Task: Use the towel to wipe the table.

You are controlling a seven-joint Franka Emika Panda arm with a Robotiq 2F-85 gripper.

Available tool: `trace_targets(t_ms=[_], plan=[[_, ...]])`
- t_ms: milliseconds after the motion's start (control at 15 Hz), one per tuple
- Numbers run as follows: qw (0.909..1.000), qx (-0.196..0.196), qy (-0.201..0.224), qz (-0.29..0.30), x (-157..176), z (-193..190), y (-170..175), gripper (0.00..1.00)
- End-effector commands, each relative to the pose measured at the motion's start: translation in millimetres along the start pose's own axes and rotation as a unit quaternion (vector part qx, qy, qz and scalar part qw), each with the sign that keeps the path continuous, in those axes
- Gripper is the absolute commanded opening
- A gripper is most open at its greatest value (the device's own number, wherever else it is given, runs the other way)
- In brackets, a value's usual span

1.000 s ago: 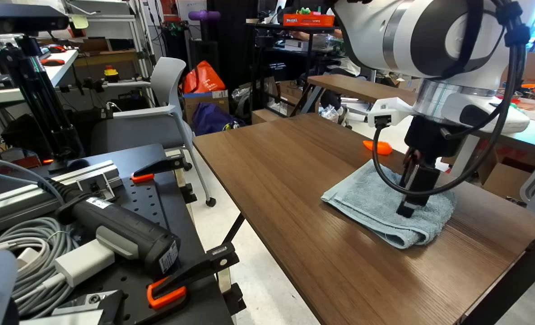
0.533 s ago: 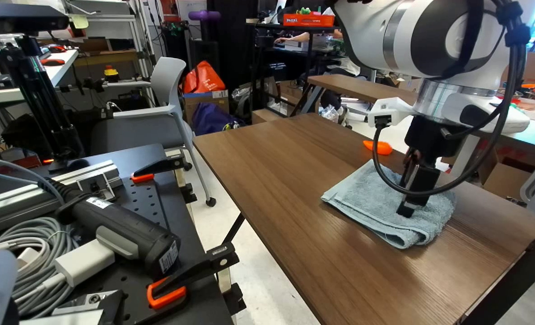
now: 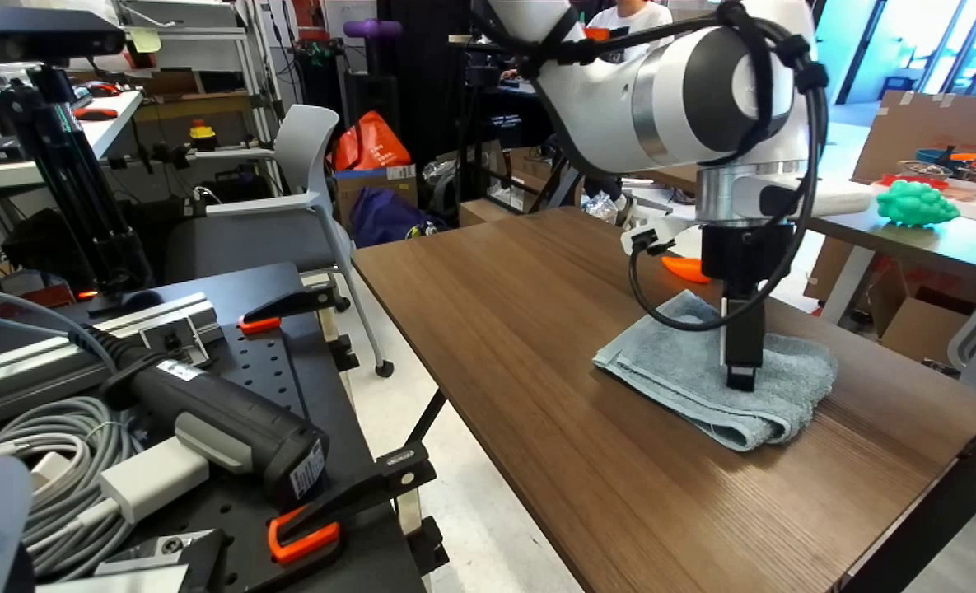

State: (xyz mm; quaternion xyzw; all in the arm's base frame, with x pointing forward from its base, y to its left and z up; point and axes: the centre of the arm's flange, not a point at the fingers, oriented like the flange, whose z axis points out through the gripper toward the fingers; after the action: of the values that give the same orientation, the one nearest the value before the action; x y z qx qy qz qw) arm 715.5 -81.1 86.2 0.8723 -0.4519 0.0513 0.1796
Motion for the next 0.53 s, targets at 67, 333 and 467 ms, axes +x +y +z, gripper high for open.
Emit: trace_targets(t_ms=[67,333,467], plan=[[0.9940,-0.044,0.057,-0.082,-93.1,14.6,-20.6,1.00],[0.9828,-0.010,0.048,-0.178,-155.0,-16.6,-31.2,1.00],[0.9755,0.016,0.043,-0.215,-179.0,-26.3,-31.3,1.00]])
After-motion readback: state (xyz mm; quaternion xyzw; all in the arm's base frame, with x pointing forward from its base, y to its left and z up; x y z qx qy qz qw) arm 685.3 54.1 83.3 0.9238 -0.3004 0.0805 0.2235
